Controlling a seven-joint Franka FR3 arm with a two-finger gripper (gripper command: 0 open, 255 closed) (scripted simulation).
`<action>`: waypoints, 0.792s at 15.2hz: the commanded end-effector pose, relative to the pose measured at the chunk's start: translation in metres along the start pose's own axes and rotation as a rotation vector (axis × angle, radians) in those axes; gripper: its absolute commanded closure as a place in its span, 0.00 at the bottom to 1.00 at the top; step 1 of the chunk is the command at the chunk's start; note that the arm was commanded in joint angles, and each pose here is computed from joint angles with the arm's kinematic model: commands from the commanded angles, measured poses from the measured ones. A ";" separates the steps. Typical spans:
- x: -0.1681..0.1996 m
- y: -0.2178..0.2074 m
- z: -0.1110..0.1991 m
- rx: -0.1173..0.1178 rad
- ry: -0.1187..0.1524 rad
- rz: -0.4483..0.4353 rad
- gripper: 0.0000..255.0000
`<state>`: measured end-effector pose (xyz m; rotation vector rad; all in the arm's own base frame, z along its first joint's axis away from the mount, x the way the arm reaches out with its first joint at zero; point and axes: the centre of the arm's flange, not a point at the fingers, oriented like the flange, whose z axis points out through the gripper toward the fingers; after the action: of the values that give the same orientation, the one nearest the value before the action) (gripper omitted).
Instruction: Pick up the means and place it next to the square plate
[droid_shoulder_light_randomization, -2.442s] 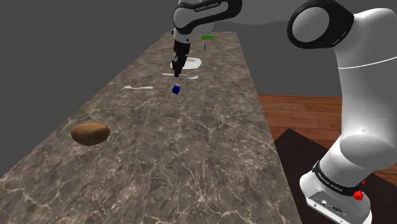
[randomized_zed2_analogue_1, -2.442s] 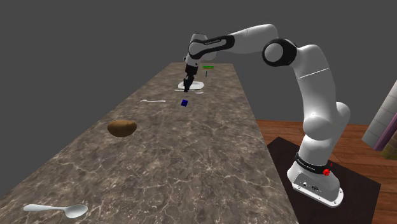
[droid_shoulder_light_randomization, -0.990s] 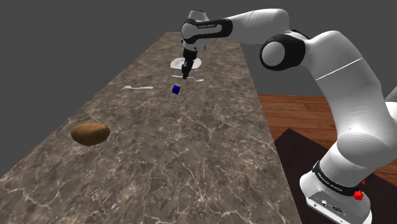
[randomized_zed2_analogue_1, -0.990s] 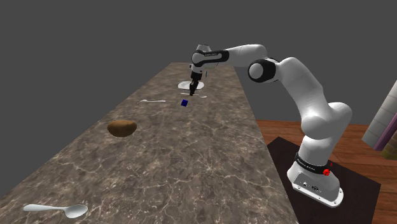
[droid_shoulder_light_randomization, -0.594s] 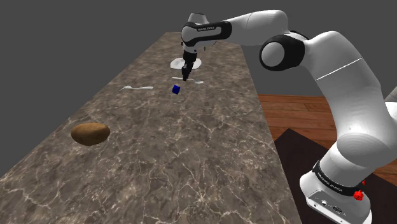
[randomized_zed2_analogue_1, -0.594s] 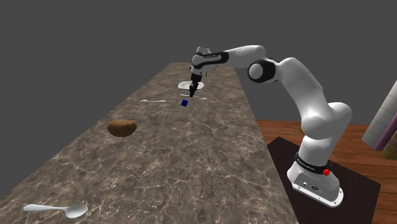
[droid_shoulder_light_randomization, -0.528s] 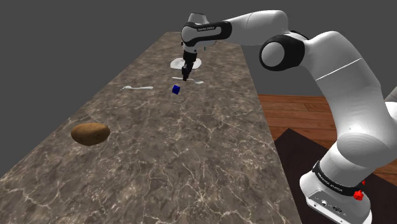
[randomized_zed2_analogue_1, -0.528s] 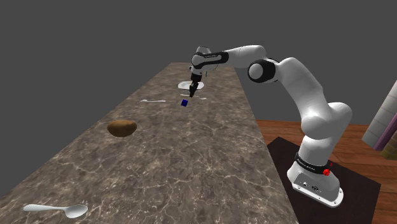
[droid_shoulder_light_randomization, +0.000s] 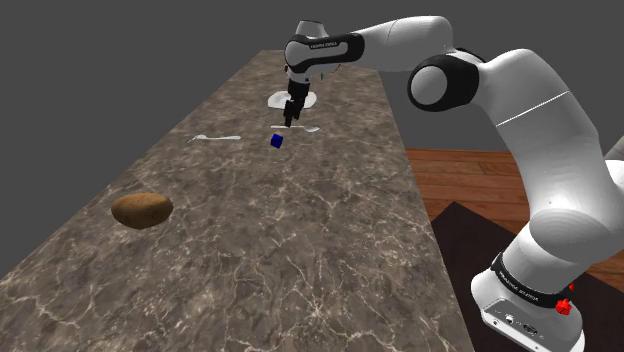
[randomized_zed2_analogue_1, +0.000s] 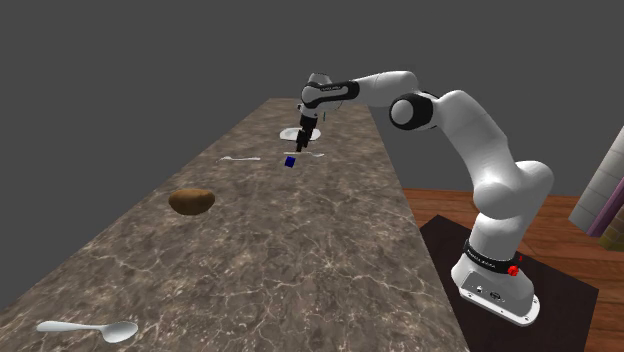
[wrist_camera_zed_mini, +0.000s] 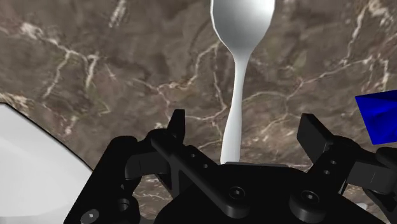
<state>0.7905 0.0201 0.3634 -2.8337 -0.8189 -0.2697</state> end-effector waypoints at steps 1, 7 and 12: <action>0.000 0.000 -0.013 0.000 0.000 0.000 0.00; 0.000 0.000 -0.050 0.000 0.000 0.000 0.00; 0.000 0.000 -0.050 0.000 0.000 0.000 0.00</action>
<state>0.7843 0.0091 0.4117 -2.8338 -0.8189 -0.2699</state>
